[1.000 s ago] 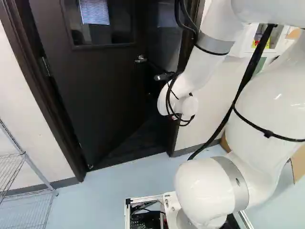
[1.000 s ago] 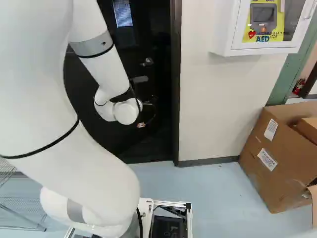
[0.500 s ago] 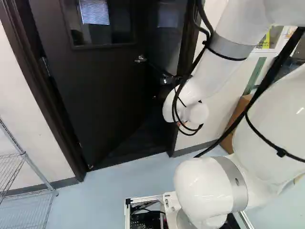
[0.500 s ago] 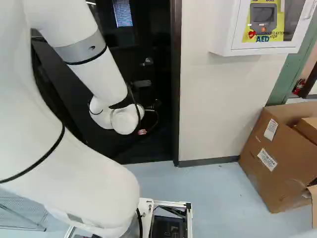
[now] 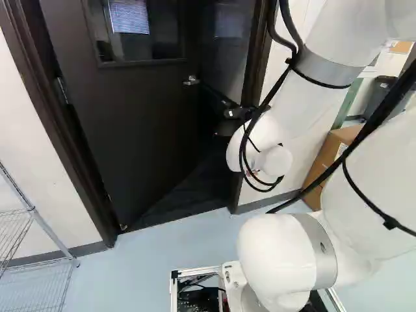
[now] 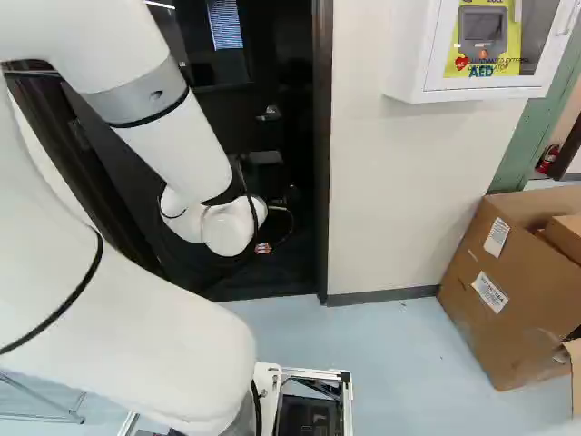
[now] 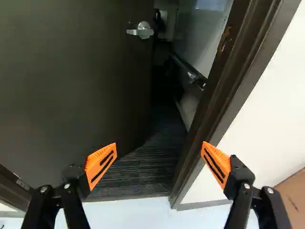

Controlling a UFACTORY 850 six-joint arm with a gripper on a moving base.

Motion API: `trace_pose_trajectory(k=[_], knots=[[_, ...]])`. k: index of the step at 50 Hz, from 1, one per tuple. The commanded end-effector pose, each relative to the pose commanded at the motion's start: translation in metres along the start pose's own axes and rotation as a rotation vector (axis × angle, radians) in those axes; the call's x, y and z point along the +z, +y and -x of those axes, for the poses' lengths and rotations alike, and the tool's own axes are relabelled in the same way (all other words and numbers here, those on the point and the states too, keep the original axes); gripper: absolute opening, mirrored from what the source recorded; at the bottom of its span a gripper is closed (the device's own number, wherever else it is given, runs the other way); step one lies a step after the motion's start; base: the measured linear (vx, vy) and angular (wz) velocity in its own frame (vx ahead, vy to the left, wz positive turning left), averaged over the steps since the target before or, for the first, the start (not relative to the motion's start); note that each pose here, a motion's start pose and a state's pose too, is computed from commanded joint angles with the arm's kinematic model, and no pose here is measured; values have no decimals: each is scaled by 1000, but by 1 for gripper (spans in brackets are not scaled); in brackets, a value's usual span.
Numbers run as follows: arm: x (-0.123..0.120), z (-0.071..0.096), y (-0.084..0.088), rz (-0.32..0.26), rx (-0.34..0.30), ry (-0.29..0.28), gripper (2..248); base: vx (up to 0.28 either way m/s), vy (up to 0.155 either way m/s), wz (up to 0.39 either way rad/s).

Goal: Open the door and move inside

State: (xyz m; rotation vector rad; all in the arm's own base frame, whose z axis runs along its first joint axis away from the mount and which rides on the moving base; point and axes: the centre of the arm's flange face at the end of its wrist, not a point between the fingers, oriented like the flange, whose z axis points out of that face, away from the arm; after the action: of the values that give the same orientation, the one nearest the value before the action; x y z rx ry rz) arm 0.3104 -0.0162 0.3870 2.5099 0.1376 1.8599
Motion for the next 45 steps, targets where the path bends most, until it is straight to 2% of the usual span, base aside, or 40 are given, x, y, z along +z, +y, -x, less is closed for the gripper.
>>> trace_pose_trajectory(k=[14,23,45], knots=[[0,0,0,0,0,0,247,0,0,0],[0,0,0,0,0,0,247,54,74,60],[0,0,0,0,0,0,247,19,-5,-18]])
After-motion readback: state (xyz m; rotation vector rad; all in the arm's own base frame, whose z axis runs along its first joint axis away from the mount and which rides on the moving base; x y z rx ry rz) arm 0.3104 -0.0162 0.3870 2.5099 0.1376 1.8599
